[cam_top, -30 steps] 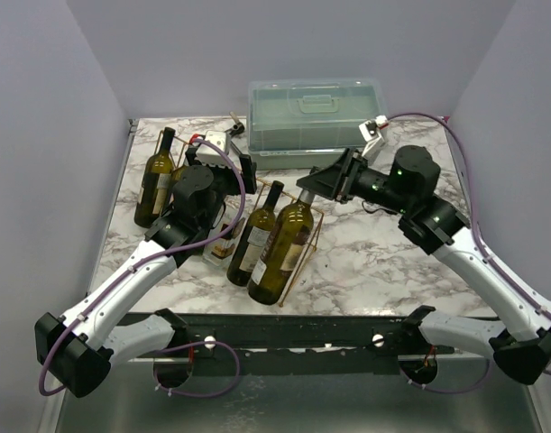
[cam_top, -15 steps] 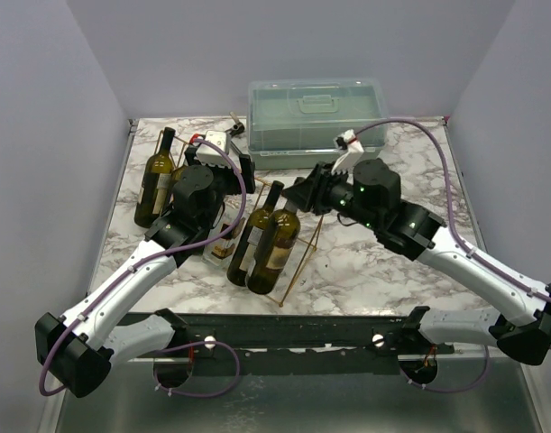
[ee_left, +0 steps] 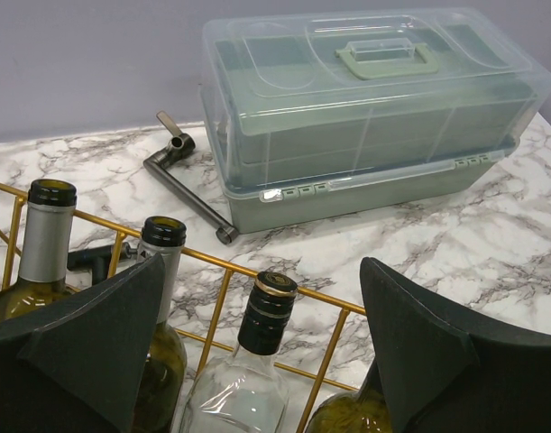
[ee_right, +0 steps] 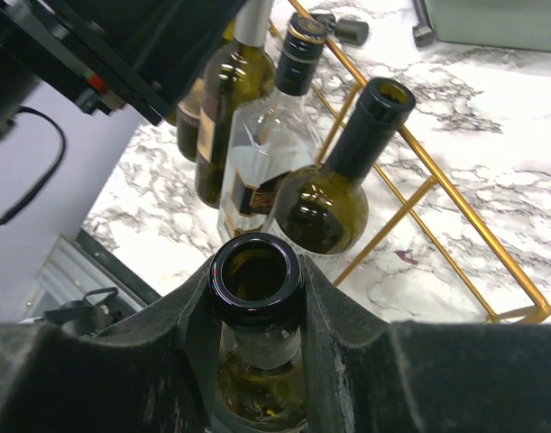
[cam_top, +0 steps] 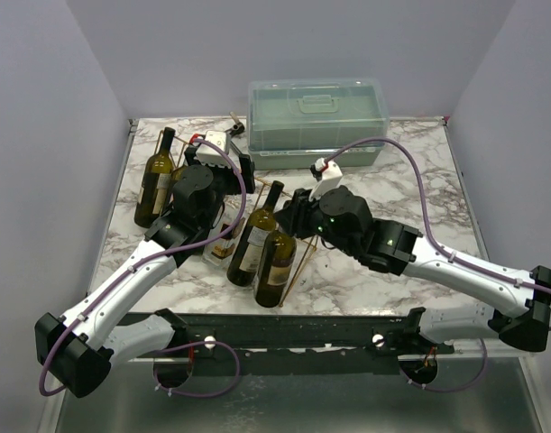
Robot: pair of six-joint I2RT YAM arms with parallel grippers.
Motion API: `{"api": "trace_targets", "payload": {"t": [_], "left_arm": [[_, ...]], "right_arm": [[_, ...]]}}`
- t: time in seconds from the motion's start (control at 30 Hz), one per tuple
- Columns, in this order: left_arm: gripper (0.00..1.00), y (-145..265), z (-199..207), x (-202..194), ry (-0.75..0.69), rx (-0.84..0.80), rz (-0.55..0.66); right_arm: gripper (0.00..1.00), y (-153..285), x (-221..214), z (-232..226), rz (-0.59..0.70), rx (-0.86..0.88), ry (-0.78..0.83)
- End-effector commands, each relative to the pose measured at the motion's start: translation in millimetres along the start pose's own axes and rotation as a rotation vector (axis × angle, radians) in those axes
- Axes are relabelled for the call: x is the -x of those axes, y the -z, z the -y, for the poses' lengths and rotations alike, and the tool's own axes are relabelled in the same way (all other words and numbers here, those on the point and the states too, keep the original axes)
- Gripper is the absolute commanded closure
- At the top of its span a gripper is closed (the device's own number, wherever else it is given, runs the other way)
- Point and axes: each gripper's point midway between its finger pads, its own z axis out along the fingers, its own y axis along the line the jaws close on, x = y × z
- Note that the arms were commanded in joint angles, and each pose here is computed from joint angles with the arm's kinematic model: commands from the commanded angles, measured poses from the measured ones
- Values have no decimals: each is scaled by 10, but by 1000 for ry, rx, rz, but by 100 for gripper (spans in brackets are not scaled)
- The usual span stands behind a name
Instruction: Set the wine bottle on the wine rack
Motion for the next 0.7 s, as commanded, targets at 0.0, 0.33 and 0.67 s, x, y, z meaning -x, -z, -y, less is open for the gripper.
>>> {"api": "trace_targets", "payload": {"t": [0.0, 0.33, 0.67], "left_arm": [[10, 42, -51, 97, -1, 18, 22], [10, 35, -56, 93, 3, 21, 20], [10, 21, -29, 70, 4, 8, 13]], "right_arm": [[99, -33, 193, -37, 106, -10, -51], [99, -123, 54, 68, 121, -47, -62], [99, -205, -64, 188, 130, -99, -82]]}}
